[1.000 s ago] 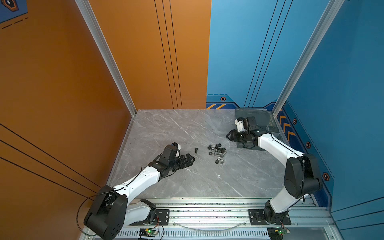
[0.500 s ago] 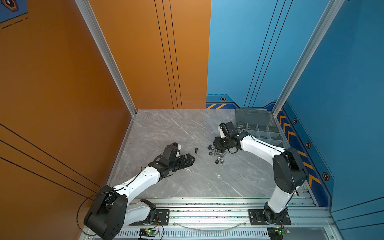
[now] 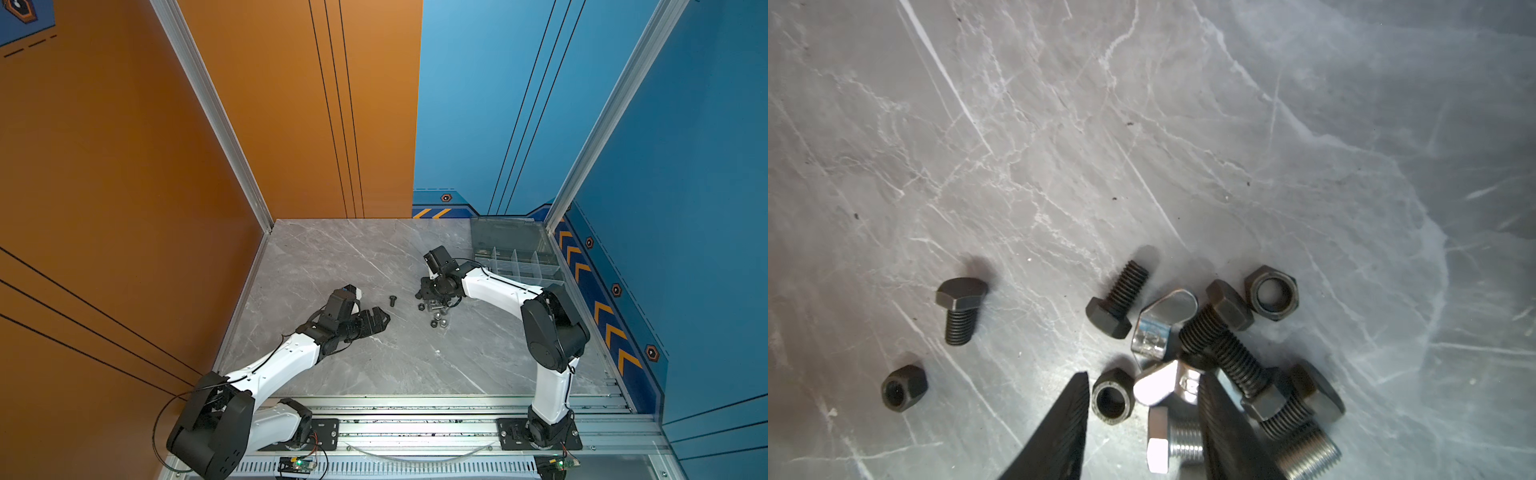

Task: Sort the screws and nuts into containers
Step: 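Lower the right gripper and close it on a silver wing nut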

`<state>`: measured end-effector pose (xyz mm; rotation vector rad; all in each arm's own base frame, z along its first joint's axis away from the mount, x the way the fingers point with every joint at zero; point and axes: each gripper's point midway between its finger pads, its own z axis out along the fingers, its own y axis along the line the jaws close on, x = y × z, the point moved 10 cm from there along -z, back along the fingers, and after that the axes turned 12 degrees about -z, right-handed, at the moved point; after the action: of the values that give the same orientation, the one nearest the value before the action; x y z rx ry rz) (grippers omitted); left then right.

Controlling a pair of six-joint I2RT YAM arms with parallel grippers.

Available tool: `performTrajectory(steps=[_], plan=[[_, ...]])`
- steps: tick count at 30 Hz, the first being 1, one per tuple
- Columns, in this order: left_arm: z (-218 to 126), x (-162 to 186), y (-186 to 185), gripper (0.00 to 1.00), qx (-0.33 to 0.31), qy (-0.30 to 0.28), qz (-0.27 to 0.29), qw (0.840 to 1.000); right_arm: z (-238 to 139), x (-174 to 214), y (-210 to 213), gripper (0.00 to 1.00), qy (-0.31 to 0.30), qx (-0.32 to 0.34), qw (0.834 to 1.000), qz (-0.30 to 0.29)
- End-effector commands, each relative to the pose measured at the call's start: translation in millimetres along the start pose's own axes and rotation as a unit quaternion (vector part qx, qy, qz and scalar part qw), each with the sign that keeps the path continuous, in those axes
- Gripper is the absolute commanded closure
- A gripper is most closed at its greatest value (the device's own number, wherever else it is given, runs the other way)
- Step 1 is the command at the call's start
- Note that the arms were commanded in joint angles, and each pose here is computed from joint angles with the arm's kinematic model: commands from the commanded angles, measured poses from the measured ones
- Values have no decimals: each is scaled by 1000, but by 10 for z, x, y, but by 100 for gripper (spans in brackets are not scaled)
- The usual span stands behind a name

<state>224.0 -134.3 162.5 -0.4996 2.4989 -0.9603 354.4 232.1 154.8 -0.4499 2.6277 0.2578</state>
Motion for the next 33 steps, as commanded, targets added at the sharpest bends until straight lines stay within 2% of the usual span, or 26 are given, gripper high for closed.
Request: performTrajectory(steps=[1,33], plan=[[-13,-1,-9,2,-2,-5,4,1000,36,-12,45,55,13,8,1000,-6],[6,-12,15,2,-6,-5,2,1000,282,-48,-8,62,48,37,998,-33]])
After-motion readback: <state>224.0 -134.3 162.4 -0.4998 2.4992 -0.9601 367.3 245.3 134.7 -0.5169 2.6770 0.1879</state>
